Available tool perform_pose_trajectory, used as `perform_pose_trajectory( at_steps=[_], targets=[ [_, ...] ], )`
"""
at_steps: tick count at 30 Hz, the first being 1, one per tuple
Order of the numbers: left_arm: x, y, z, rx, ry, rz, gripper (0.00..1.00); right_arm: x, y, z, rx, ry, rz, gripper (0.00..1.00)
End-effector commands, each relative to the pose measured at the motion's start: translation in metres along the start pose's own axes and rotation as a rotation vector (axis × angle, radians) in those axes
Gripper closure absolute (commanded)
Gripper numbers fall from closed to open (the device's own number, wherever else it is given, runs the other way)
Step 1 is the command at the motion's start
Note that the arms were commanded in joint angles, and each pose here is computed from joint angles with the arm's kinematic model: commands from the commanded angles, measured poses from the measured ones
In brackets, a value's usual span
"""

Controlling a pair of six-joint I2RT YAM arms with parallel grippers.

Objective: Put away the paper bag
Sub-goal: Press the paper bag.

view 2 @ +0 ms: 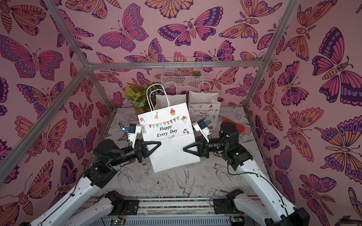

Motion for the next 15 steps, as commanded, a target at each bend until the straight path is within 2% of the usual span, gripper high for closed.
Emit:
perform_pose_trajectory(
  at_steps=[1, 10, 12, 15],
  targets=[
    [0.006, -0.002, 0.0, 0.005, -0.01, 0.044, 1.0, -0.017, 0.003, 0.015, -0.004, 0.079, -0.025, 0.6],
    [0.02, -0.009, 0.005, 0.031, 0.021, 0.132, 1.0, -0.028, 0.002, 0.006, 0.038, 0.08, -0.081, 0.59],
    [0.021, -0.01, 0.006, 0.034, 0.021, 0.14, 1.0, -0.028, 0.001, 0.002, 0.045, 0.072, -0.083, 0.66],
    [0.021, -0.01, 0.006, 0.032, 0.018, 0.139, 1.0, -0.028, 0.001, -0.001, 0.046, 0.064, -0.083, 0.81]
  ],
)
Point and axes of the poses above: each gripper's point midway between its finger pads, its own y axis back along the fingers, its own z axis along the line the jaws close on, x = y × z, the point moved 2 cm from there along y, back along the fingers, and after that the axes turned 12 degrees about y, right-handed, at the moved point
